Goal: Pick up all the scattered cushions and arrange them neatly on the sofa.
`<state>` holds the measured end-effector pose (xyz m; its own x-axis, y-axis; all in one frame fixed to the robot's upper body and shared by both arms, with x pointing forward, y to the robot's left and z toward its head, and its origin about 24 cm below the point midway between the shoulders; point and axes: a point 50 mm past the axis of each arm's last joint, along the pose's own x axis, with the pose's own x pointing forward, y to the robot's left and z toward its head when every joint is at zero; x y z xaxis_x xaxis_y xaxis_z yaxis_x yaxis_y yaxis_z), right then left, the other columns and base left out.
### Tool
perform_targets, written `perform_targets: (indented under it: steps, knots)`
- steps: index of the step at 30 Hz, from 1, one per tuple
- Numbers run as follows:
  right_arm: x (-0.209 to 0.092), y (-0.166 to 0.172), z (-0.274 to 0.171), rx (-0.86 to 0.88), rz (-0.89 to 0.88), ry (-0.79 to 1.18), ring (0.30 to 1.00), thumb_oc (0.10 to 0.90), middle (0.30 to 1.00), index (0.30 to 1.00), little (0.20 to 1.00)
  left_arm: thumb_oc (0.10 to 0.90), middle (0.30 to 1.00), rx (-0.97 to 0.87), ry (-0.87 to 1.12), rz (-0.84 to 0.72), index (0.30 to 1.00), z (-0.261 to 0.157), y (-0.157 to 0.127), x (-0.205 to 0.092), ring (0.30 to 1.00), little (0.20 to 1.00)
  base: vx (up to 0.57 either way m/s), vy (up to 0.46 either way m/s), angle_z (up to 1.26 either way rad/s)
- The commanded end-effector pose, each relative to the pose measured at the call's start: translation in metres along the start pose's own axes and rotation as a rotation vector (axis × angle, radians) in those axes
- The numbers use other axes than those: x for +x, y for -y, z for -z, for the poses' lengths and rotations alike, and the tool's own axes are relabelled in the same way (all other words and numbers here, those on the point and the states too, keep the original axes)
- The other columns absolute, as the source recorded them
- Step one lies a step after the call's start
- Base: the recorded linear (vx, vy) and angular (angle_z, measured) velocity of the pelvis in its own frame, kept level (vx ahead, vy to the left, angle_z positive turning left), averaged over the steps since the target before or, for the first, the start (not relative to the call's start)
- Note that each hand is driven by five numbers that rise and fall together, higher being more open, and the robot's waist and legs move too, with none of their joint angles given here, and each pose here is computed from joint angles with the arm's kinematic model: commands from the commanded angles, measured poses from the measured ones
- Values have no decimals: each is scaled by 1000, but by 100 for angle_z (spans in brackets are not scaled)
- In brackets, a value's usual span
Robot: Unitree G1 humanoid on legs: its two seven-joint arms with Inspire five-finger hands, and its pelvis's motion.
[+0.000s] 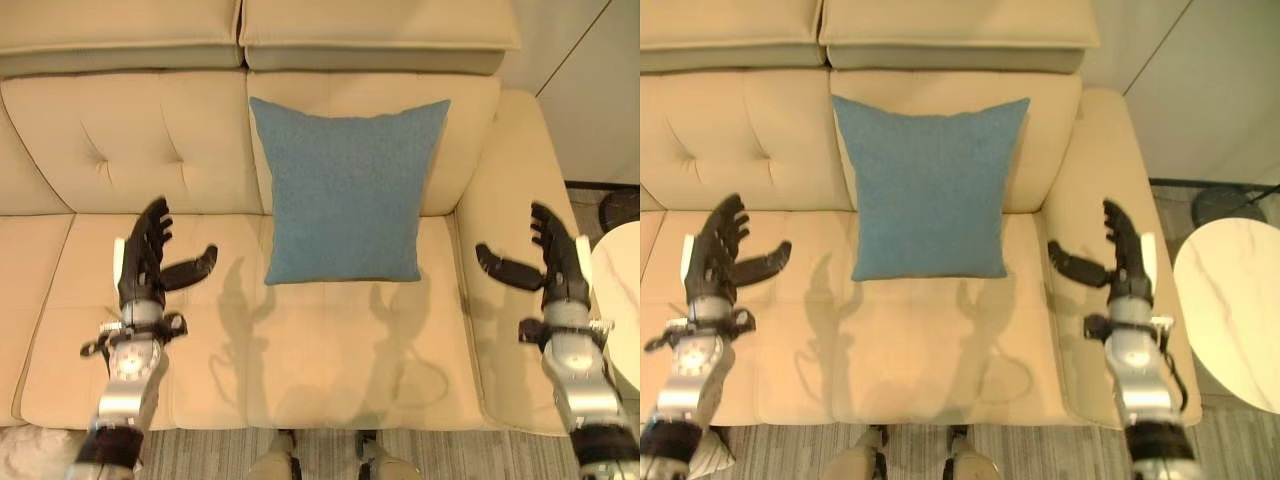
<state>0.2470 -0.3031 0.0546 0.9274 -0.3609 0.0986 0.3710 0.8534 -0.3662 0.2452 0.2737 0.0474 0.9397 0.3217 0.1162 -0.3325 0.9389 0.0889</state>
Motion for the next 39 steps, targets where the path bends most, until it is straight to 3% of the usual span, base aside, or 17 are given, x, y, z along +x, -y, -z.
perform_targets:
  steps: [1,10,19,23,29,32,39]
  knots:
    - [-13,-1,5,-41,-33,30,900,800,900,900,900,800,900,16,67,15,900,-5,-1,-3,900,900,31,30,3]
    - [-76,-30,84,-5,-104,-358,900,800,900,900,900,800,900,38,-481,-29,900,100,-22,-91,900,900,-5,17,0]
    - [-106,-42,128,-88,-170,-606,900,800,900,900,900,800,900,143,-879,-13,900,157,-27,-160,900,900,-28,57,-8]
    - [-107,-44,132,-113,-196,-631,900,800,900,900,900,800,900,196,-906,15,900,160,-29,-160,900,900,-129,27,-12]
    - [-112,-60,132,-49,-203,-648,900,800,900,900,900,800,900,218,-826,-3,900,153,-27,-129,900,900,-328,-119,33]
    - [-98,-65,123,-41,-220,-595,900,800,900,900,900,800,900,210,-825,6,900,155,-18,-124,900,900,-361,-319,94]
    - [-88,-55,118,-69,-201,-559,900,800,900,900,900,800,900,189,-862,2,900,160,-12,-132,900,900,-310,-142,93]
